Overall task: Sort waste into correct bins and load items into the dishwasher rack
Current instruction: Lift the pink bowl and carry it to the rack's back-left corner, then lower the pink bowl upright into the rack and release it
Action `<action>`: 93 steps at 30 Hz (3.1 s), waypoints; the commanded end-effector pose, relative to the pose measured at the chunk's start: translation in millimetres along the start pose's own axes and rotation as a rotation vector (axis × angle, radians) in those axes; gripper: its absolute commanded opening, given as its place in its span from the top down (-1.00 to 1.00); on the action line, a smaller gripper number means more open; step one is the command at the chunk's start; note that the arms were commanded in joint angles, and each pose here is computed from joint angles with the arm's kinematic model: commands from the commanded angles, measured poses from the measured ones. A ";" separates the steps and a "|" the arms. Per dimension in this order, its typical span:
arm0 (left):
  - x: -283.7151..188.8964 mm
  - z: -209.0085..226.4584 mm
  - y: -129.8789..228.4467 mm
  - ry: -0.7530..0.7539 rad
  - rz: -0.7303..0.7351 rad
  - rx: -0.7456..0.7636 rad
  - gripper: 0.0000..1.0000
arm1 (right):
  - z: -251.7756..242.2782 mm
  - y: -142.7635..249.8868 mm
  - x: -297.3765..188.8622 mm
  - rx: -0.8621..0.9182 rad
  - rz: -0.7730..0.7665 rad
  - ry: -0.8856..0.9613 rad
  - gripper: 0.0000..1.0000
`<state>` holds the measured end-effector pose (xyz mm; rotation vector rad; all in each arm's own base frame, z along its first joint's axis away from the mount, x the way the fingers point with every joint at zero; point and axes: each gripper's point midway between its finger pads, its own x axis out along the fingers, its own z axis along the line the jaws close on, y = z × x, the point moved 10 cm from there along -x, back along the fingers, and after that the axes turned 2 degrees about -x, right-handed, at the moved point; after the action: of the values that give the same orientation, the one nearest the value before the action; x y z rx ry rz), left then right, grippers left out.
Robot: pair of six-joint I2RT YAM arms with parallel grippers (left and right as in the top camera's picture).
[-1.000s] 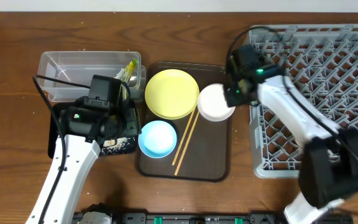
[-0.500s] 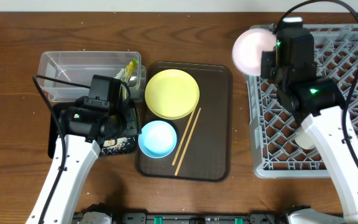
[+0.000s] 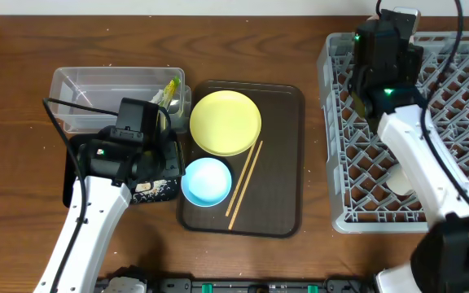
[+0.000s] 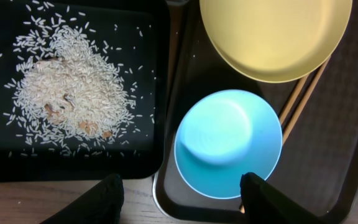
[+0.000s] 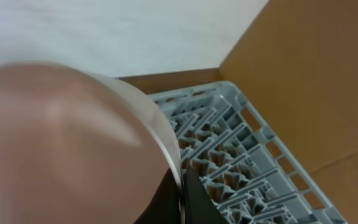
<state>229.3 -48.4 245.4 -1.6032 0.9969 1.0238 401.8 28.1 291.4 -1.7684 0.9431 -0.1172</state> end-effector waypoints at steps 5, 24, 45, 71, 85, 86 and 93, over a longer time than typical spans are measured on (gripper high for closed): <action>-2.5 1.3 -1.3 -0.009 -0.011 -0.004 -0.26 | 11.0 10.3 30.0 -0.027 0.009 0.135 0.97; -2.5 1.3 -1.4 -0.009 -0.011 -0.004 -0.27 | 49.4 45.4 47.7 -0.151 0.073 0.183 0.97; -2.5 1.3 -1.3 -0.009 -0.011 -0.004 -0.27 | 55.8 45.7 47.2 -0.142 0.059 0.175 0.98; -2.5 1.3 -1.4 -0.009 -0.011 -0.004 -0.28 | 99.6 72.6 10.0 -0.284 0.105 0.044 0.98; -2.5 1.6 -0.8 -0.011 -0.008 -0.004 -0.27 | 59.2 50.3 -27.5 -0.126 0.176 -0.128 0.56; -2.5 1.6 -0.8 -0.011 -0.007 -0.004 -0.28 | 53.9 44.5 -32.9 -0.105 0.169 -0.159 0.44; -2.6 4.3 1.4 -0.040 0.003 -0.005 -0.45 | 29.8 26.2 -78.0 -0.044 0.214 -0.548 0.07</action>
<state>227.0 -47.6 244.7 -1.5932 1.0011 1.0415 359.0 82.6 274.4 -1.7053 0.8848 0.3061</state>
